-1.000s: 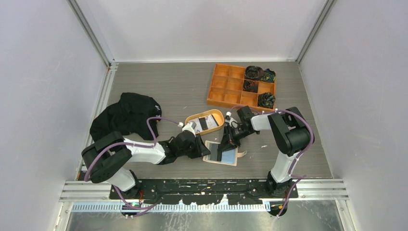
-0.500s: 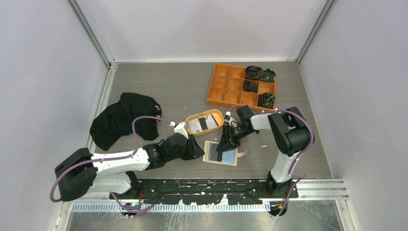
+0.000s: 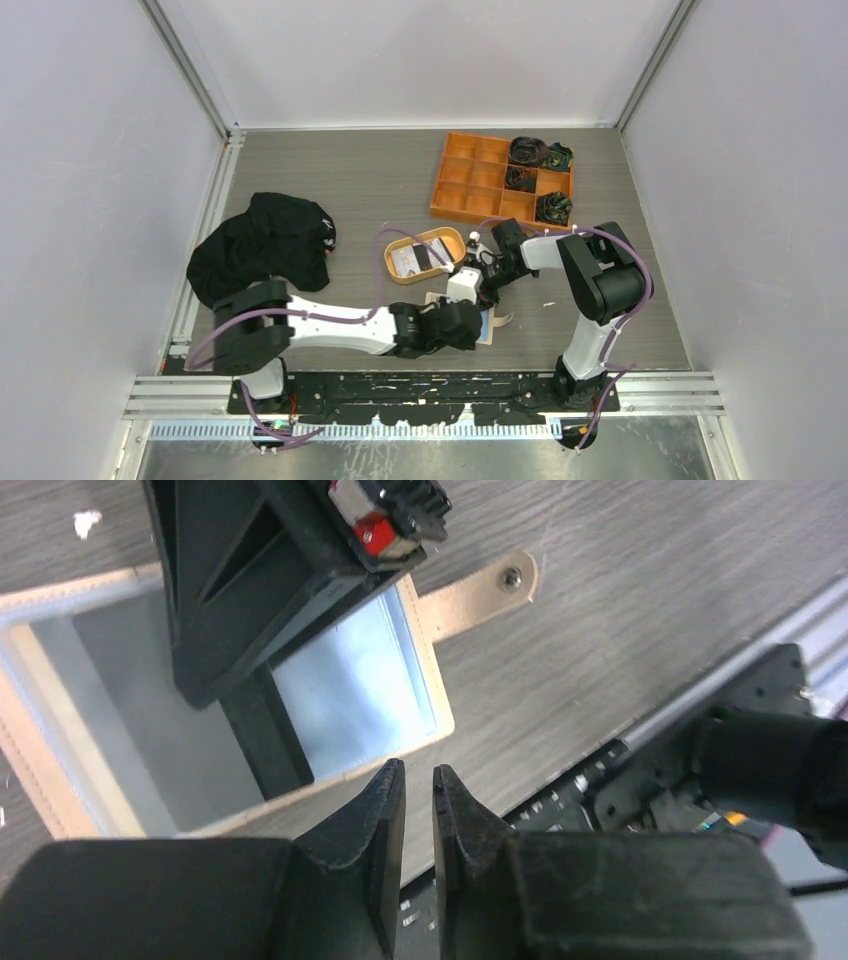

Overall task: Put the credit cards into the card holder
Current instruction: Insert the credit card into the card holder.

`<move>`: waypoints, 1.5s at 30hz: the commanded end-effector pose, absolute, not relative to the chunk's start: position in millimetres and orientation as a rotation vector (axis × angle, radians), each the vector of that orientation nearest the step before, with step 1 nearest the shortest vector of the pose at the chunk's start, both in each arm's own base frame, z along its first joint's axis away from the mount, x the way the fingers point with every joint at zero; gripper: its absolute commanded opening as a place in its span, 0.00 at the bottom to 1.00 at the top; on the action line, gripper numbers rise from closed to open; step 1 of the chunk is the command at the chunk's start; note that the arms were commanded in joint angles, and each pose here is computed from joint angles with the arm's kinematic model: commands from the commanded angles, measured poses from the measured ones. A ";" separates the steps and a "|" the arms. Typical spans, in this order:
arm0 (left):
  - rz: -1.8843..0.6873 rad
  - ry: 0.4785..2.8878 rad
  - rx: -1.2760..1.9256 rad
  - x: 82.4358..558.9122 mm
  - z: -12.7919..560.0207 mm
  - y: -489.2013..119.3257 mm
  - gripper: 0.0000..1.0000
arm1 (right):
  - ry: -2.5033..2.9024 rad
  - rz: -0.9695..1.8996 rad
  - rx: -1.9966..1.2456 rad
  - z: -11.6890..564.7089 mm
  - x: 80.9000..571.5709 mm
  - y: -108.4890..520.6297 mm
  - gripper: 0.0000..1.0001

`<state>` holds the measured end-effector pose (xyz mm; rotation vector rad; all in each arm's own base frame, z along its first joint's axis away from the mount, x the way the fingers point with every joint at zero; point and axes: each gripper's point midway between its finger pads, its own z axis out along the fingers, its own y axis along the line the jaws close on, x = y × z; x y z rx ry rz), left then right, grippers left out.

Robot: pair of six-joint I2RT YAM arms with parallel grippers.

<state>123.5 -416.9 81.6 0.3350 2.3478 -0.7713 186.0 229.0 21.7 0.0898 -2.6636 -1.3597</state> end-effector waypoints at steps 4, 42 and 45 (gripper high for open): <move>-0.500 2.319 0.410 147.8 64.8 -420.0 0.17 | -2.717 -1.327 0.135 20.3 192.7 228.0 0.34; -0.753 2.194 0.336 175.5 93.7 -406.5 0.30 | -2.782 -1.562 0.365 84.4 210.9 207.9 0.62; -0.795 2.139 0.352 172.5 109.2 -397.4 0.30 | -2.794 -1.646 0.488 103.1 212.6 202.9 0.61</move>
